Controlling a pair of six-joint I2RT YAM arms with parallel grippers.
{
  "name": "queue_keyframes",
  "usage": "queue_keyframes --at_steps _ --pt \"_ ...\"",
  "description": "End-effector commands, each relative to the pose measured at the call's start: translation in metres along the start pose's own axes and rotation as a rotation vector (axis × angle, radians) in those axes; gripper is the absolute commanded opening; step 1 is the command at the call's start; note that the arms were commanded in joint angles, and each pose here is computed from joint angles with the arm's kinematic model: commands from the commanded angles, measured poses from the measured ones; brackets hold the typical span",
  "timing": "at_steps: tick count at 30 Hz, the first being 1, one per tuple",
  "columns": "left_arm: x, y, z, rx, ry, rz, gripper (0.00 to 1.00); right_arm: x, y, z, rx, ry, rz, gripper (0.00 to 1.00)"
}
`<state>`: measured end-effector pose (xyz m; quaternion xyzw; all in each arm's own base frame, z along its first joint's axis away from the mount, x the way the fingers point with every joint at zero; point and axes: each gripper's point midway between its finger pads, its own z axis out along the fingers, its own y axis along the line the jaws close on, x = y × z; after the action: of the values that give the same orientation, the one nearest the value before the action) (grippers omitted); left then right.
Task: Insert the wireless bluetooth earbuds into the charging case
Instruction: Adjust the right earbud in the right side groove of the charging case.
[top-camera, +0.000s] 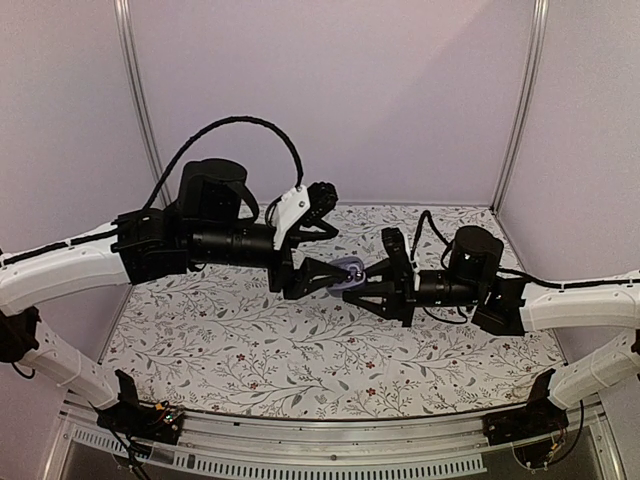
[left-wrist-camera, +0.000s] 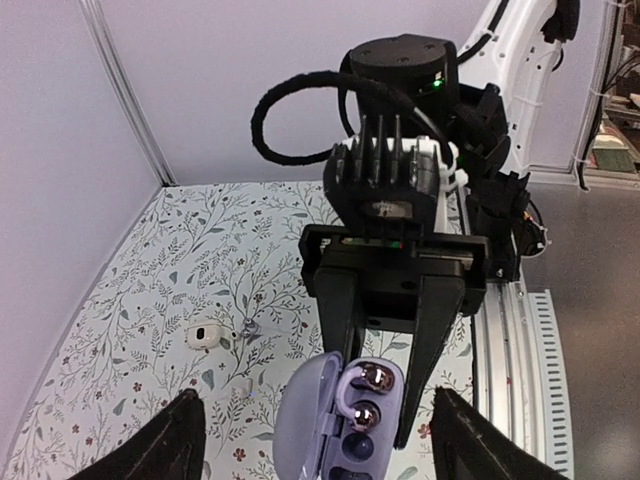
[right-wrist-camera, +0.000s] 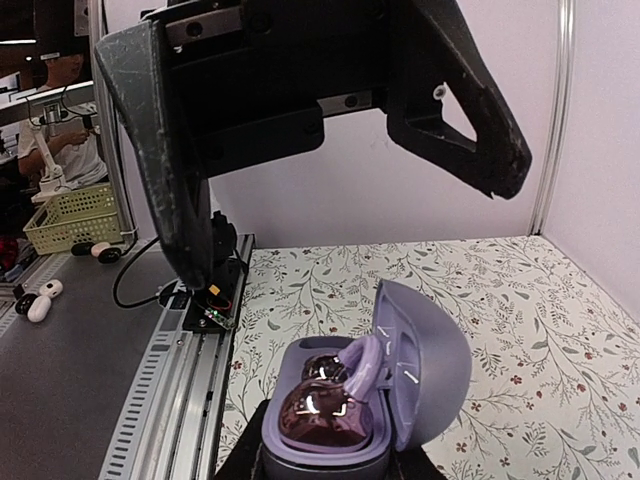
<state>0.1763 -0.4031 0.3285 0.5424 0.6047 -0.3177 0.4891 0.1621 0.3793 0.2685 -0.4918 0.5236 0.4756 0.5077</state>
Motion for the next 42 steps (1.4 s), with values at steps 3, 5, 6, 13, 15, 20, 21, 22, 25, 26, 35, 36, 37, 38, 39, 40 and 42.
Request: queue_keyframes --at_steps 3,5,6,13,15,20,21,22,25,26,35,36,37,38,39,40,42 --pt "-0.004 0.0 0.007 0.039 0.006 -0.018 0.78 -0.007 0.004 0.006 -0.048 0.002 -0.022 0.0" --pt "-0.002 0.0 0.009 0.044 0.015 -0.021 0.79 -0.008 0.005 0.006 -0.053 0.004 -0.024 0.0" --pt "-0.001 0.0 0.01 0.043 0.018 -0.022 0.79 -0.007 0.005 0.006 -0.053 0.005 -0.026 0.0" --pt "0.003 0.005 0.015 0.024 0.03 -0.034 0.79 -0.009 0.008 0.006 -0.068 0.004 -0.031 0.0" --pt "0.005 0.007 0.016 0.015 0.038 -0.037 0.79 -0.009 0.008 0.006 -0.072 0.006 -0.034 0.0" --pt "0.01 0.01 0.021 0.005 0.049 -0.047 0.79 -0.009 0.009 0.007 -0.078 0.011 -0.037 0.0" --pt "0.01 0.01 0.021 0.005 0.05 -0.048 0.79 -0.009 0.009 0.007 -0.079 0.011 -0.038 0.0" --pt "0.012 0.01 0.022 0.001 0.055 -0.049 0.79 -0.009 0.009 0.007 -0.079 0.012 -0.039 0.0" --pt "0.016 0.014 0.024 -0.013 0.07 -0.055 0.79 -0.011 0.01 0.007 -0.082 0.009 -0.043 0.0" --pt "0.017 0.015 0.025 -0.019 0.074 -0.056 0.79 -0.01 0.01 0.007 -0.083 0.011 -0.042 0.0" --pt "0.024 0.014 0.029 -0.011 0.098 -0.063 0.78 -0.012 0.01 0.006 -0.082 0.006 -0.044 0.0" --pt "0.021 0.011 0.027 0.001 0.09 -0.058 0.78 -0.012 0.01 0.006 -0.077 0.005 -0.041 0.0" --pt "0.017 0.008 0.026 0.017 0.077 -0.055 0.78 -0.013 0.009 0.006 -0.07 0.002 -0.039 0.0" --pt "0.011 0.005 0.022 0.036 0.058 -0.05 0.78 -0.013 0.007 0.005 -0.061 0.001 -0.036 0.0" --pt "0.005 0.002 0.018 0.047 0.034 -0.044 0.79 -0.013 0.006 0.005 -0.056 -0.002 -0.031 0.0" --pt "-0.002 0.0 0.013 0.055 0.01 -0.036 0.79 -0.012 0.006 0.005 -0.057 -0.002 -0.028 0.0" --pt "-0.012 -0.001 0.002 0.057 -0.029 -0.025 0.8 -0.012 0.005 0.003 -0.058 -0.003 -0.02 0.0"
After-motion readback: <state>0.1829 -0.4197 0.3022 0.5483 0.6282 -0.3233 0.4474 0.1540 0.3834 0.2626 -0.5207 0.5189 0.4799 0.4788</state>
